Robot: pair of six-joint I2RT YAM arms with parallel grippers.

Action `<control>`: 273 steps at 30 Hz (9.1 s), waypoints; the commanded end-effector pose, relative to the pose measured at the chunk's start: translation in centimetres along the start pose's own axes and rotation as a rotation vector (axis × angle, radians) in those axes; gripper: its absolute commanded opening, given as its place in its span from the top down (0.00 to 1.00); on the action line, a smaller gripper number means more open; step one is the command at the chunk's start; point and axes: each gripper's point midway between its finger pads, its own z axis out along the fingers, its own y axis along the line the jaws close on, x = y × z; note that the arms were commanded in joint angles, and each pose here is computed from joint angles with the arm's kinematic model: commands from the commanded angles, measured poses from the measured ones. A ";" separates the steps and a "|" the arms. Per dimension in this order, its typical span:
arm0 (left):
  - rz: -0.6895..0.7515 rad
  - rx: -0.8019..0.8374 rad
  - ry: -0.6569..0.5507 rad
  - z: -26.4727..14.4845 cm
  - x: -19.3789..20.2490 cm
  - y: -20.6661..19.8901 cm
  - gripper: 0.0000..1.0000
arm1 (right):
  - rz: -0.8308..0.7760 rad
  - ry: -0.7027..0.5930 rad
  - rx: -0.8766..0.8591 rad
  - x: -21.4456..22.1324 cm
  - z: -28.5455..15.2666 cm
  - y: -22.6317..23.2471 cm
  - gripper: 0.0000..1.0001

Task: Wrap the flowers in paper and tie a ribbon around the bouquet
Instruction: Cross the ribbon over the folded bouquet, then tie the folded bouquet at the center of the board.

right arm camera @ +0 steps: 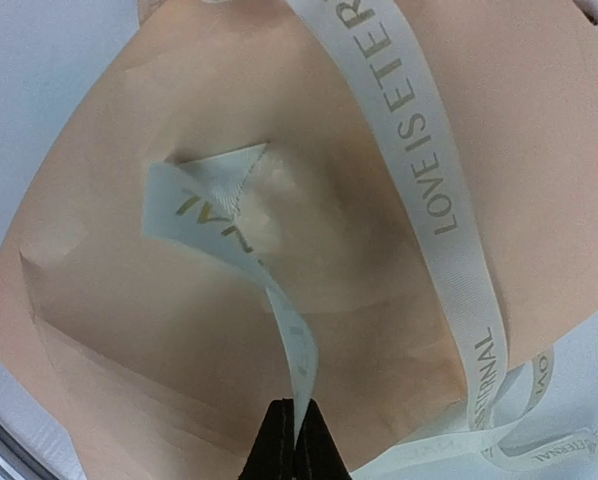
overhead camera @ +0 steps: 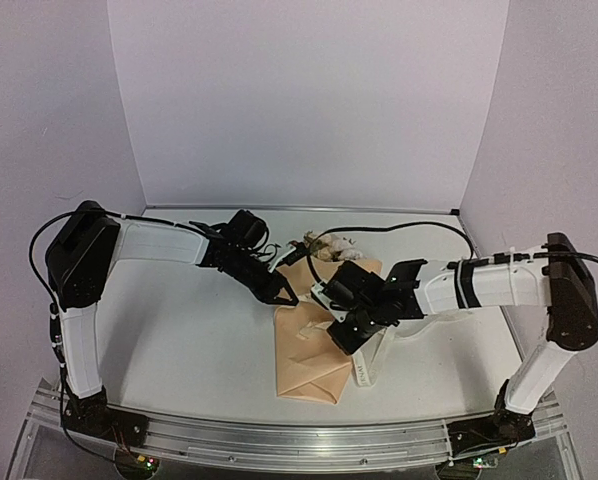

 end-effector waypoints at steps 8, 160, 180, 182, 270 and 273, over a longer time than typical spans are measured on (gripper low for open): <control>0.044 0.061 -0.044 -1.0 -2.0 -1.5 1.00 | 0.608 -0.023 -0.335 -6.0 2.4 -0.8 1.00; -0.454 -0.891 -0.373 -17.2 0.5 11.8 1.00 | -0.213 -0.277 0.332 4.3 4.0 -15.0 0.59; -0.883 -1.028 -0.478 -22.5 9.1 15.5 1.00 | -0.078 -0.212 0.501 5.2 1.5 -18.3 1.00; -0.938 -1.029 -0.483 -22.9 10.4 16.2 1.00 | -0.049 -0.174 0.503 5.9 1.1 -18.6 1.00; -1.454 -0.831 -0.820 -33.8 19.2 22.6 0.19 | 1.081 0.214 0.274 16.0 -7.4 -24.4 0.24; -1.419 -0.796 -0.826 -33.1 17.2 20.9 0.16 | 0.974 0.178 0.311 15.4 -8.0 -24.6 0.18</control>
